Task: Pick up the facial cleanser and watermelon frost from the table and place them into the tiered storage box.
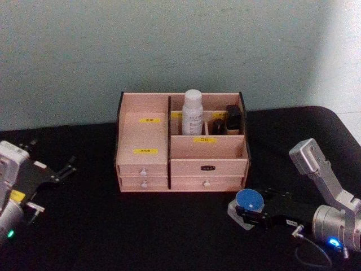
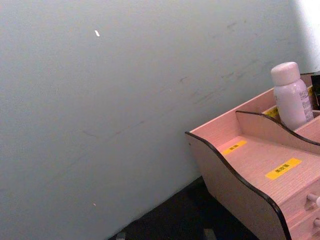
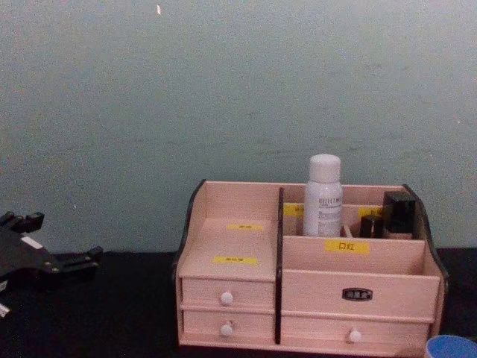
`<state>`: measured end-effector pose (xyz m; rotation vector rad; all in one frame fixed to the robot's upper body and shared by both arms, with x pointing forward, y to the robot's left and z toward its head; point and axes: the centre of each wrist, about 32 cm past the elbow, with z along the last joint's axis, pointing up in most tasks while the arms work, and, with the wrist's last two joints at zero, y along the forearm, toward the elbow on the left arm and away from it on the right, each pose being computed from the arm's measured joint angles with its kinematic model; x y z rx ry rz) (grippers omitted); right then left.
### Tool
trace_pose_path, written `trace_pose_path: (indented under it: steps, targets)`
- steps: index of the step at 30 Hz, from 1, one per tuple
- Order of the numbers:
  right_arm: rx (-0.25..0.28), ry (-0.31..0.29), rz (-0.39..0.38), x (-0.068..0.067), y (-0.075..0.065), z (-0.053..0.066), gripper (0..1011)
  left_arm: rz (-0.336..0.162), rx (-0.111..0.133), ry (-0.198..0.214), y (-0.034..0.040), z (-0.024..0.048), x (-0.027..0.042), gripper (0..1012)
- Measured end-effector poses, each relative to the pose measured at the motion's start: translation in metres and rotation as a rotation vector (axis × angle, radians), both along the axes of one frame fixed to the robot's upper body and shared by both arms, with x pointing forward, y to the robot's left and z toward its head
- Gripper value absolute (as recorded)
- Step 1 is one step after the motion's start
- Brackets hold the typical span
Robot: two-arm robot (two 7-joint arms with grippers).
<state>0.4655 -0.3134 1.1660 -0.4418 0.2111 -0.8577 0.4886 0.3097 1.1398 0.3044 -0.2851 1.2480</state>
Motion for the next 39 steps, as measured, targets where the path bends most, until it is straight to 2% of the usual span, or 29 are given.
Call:
trace_pose_path:
  steps: [5, 15, 23, 34, 39]
  targets:
    - [0.004, -0.017, 0.019, 0.001, -0.001, 0.003, 712, 0.0, 0.0, 0.0, 0.0, 0.0, 0.0, 1001]
    - [0.051, -0.055, 0.072, 0.004, 0.002, 0.018, 712, 0.0, 0.0, 0.0, 0.0, 0.0, 0.0, 1001]
    - [0.091, -0.098, 0.132, 0.013, 0.01, 0.03, 712, 0.0, 0.0, 0.0, 0.0, 0.0, 0.0, 1001]
    - [0.136, -0.206, 0.217, 0.038, 0.042, 0.049, 712, 0.0, 0.0, 0.0, 0.0, 0.0, 0.0, 1001]
    - [0.148, -0.236, 0.236, 0.05, 0.055, 0.055, 712, 0.0, 0.0, 0.0, 0.0, 0.0, 0.0, 1001]
